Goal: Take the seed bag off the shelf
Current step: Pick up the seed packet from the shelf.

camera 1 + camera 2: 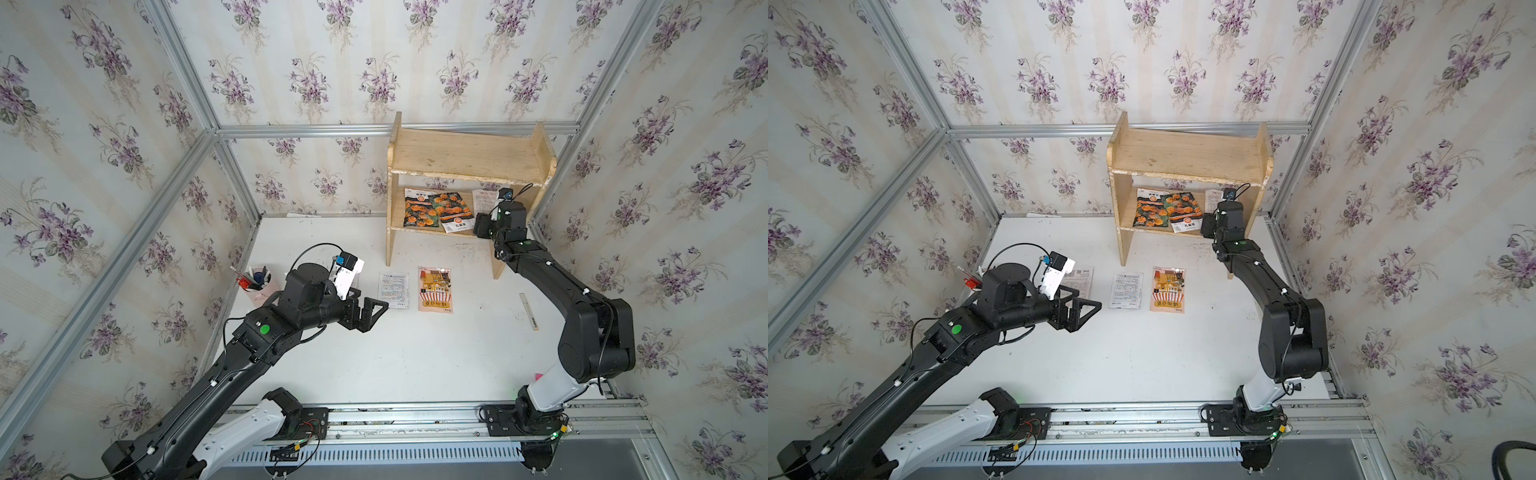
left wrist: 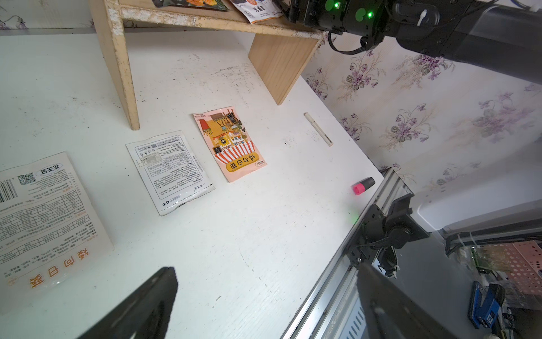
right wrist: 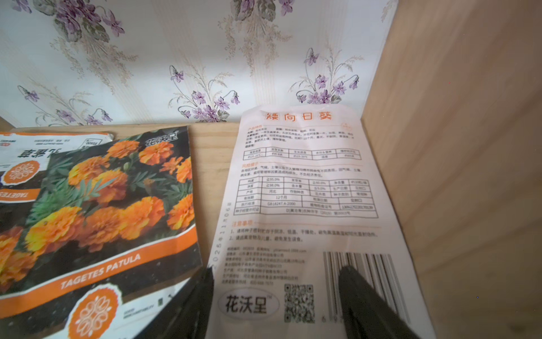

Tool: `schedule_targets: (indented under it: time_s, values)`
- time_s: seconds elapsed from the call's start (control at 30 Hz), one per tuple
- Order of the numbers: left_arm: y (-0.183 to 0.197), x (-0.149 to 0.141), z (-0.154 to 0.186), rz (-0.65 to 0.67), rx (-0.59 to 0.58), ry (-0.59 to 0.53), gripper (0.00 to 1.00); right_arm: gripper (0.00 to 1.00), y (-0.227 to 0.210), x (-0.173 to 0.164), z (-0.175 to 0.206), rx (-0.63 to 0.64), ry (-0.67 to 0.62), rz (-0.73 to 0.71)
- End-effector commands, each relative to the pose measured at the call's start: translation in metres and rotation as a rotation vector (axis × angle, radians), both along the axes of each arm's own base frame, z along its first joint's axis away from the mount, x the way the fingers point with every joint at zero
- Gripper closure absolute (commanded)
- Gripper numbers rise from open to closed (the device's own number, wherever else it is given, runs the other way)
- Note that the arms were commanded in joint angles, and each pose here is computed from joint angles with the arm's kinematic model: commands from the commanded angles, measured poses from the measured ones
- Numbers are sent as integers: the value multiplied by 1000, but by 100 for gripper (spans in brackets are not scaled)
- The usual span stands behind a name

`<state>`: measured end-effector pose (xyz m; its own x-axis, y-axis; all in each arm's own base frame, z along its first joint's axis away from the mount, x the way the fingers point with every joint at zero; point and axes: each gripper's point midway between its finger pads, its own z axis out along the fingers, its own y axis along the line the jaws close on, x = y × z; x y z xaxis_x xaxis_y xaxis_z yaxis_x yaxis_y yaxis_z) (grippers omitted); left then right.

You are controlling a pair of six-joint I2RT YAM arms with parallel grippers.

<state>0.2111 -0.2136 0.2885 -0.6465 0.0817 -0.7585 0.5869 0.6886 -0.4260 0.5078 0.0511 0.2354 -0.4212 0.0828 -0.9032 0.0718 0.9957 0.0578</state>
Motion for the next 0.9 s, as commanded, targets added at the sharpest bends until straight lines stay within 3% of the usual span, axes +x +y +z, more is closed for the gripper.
schedule_targets:
  time_s: [0.0,0.5,0.87]
  values:
    - [-2,0,7,-9,-15,-18,0,28,-2,5,12,-6,-45,-10]
    - [-9,4,10,-24,-29,-18,0,28,4,-21,42,35,-114,40]
    - [-11,7,11,-25,-23,-19,0,28,-1,-2,45,-10,-167,14]
